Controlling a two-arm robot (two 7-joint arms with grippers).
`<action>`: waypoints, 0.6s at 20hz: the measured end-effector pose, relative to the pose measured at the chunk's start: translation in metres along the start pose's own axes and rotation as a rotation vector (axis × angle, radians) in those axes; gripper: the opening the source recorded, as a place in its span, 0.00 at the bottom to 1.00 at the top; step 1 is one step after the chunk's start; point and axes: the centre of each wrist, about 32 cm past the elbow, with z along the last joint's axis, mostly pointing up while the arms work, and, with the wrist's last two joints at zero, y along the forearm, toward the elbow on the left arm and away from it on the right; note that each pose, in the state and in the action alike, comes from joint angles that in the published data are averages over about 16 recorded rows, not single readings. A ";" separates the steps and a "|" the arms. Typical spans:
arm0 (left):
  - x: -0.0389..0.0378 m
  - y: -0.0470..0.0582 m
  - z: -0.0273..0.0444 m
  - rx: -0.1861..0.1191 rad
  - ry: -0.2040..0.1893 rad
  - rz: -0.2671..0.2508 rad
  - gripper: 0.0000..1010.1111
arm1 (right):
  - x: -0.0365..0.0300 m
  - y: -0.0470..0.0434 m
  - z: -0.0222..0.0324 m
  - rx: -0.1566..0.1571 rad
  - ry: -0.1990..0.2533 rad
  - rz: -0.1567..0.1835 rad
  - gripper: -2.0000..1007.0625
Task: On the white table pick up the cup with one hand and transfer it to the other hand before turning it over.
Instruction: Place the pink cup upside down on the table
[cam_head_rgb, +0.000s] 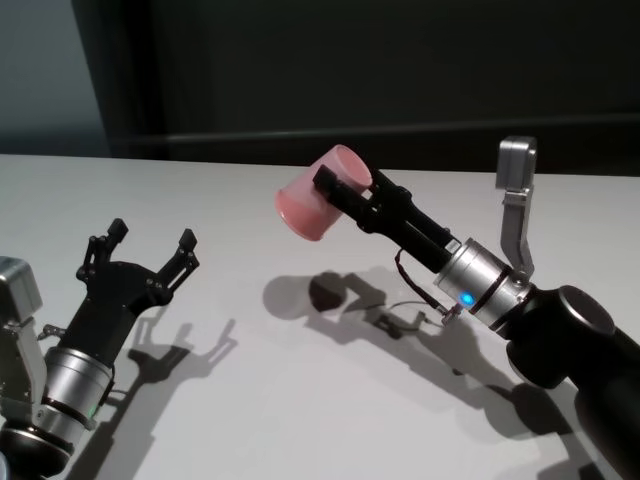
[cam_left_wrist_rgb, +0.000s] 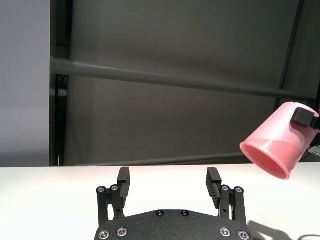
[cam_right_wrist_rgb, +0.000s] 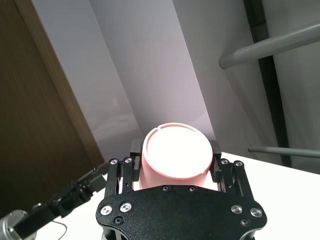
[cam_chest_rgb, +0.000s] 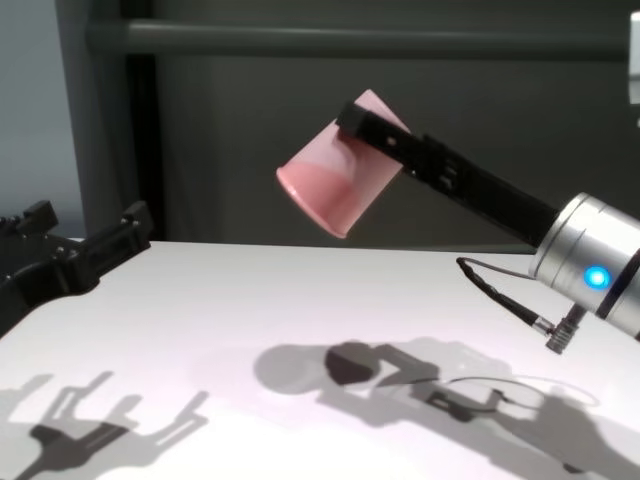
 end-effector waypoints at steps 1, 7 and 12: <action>0.0000 0.000 0.0000 0.000 0.000 0.000 0.99 | 0.0001 0.0005 0.0007 -0.025 -0.034 -0.001 0.75; 0.0000 0.000 0.0001 0.000 0.000 0.000 0.99 | 0.0012 0.0033 0.0033 -0.159 -0.208 -0.010 0.75; 0.0000 0.000 0.0001 0.001 0.000 0.000 0.99 | 0.0029 0.0045 0.0037 -0.245 -0.315 -0.030 0.75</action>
